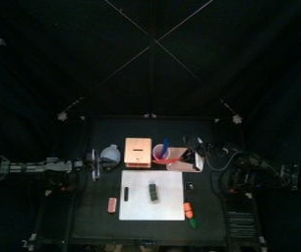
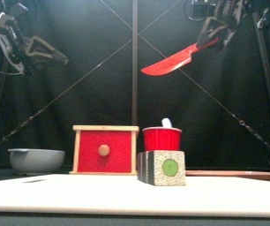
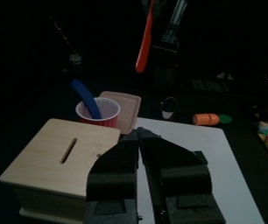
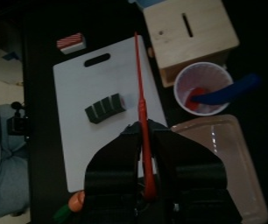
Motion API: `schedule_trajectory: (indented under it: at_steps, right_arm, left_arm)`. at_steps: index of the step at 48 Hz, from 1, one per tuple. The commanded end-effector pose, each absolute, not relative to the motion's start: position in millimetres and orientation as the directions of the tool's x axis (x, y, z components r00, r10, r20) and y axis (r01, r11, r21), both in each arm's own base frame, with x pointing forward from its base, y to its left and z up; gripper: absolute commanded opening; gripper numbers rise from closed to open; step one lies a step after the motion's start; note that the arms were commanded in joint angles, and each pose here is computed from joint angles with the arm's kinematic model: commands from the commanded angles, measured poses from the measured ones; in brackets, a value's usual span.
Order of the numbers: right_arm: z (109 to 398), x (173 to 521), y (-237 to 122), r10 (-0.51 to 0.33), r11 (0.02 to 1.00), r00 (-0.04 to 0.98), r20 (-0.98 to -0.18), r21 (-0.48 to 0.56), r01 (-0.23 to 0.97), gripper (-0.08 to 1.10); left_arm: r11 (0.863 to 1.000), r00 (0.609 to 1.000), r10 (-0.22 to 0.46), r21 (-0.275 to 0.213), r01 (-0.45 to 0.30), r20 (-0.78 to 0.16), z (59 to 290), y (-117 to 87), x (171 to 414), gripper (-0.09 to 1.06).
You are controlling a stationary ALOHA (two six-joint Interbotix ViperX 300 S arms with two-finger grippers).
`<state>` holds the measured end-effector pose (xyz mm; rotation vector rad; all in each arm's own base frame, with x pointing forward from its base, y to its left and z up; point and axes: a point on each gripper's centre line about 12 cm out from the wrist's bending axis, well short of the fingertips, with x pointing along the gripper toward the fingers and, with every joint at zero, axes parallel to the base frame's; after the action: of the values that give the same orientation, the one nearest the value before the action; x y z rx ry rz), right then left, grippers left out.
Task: Place sushi on board then cut the sushi with the knife then place the pieces on the plate
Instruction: Grasp knife edge with left hand
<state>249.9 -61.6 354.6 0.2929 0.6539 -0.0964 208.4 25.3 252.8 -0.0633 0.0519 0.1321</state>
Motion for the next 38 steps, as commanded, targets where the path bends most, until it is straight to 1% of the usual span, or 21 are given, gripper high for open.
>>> schedule_trajectory:
  at_steps: [1,4,7,10,13,18,24,30,38]
  right_arm:
    - [341.0,248.2,-51.5,0.002,0.955,0.828,-0.560,0.247,0.165,0.50]
    - [331.6,250.2,-46.8,-0.010,0.959,0.850,-0.527,0.236,0.157,0.50]
    - [324.5,252.8,-41.2,-0.013,0.964,0.867,-0.498,0.224,0.144,0.50]
    - [315.3,256.0,-34.5,-0.009,0.969,0.877,-0.480,0.211,0.126,0.50]
    - [304.6,259.3,-27.5,0.002,0.974,0.879,-0.477,0.200,0.107,0.50]
    - [284.6,264.8,-18.3,0.016,0.979,0.873,-0.487,0.183,0.084,0.50]
    - [271.3,270.1,-7.8,0.031,0.983,0.881,-0.473,0.175,0.060,0.50]
    - [264.6,276.1,-0.7,0.036,0.986,0.892,-0.450,0.161,0.042,0.50]
    - [256.1,282.4,1.3,0.032,0.986,0.893,-0.450,0.158,0.045,0.50]
  left_arm:
    - [0.994,0.995,0.097,-0.043,-0.098,-0.028,265.3,19.6,217.8,0.59]
    - [0.996,0.996,0.079,-0.038,-0.081,-0.045,264.4,16.5,224.8,0.69]
    - [0.997,0.995,0.070,-0.037,-0.072,-0.069,260.9,14.7,231.4,0.77]
    - [0.997,0.994,0.058,-0.038,-0.062,-0.091,257.2,12.2,238.3,0.84]
    - [0.998,0.993,0.048,-0.039,-0.053,-0.106,253.5,10.0,245.0,0.88]
    - [0.999,0.990,0.018,-0.043,-0.024,-0.136,244.6,2.1,256.5,0.89]
    - [0.998,0.983,-0.021,-0.062,0.010,-0.181,233.9,-9.9,268.6,0.89]
    - [0.997,0.976,-0.021,-0.079,0.004,-0.216,225.8,-12.4,280.3,0.89]
    - [0.997,0.964,-0.033,-0.078,0.013,-0.262,215.2,-17.7,300.7,0.89]
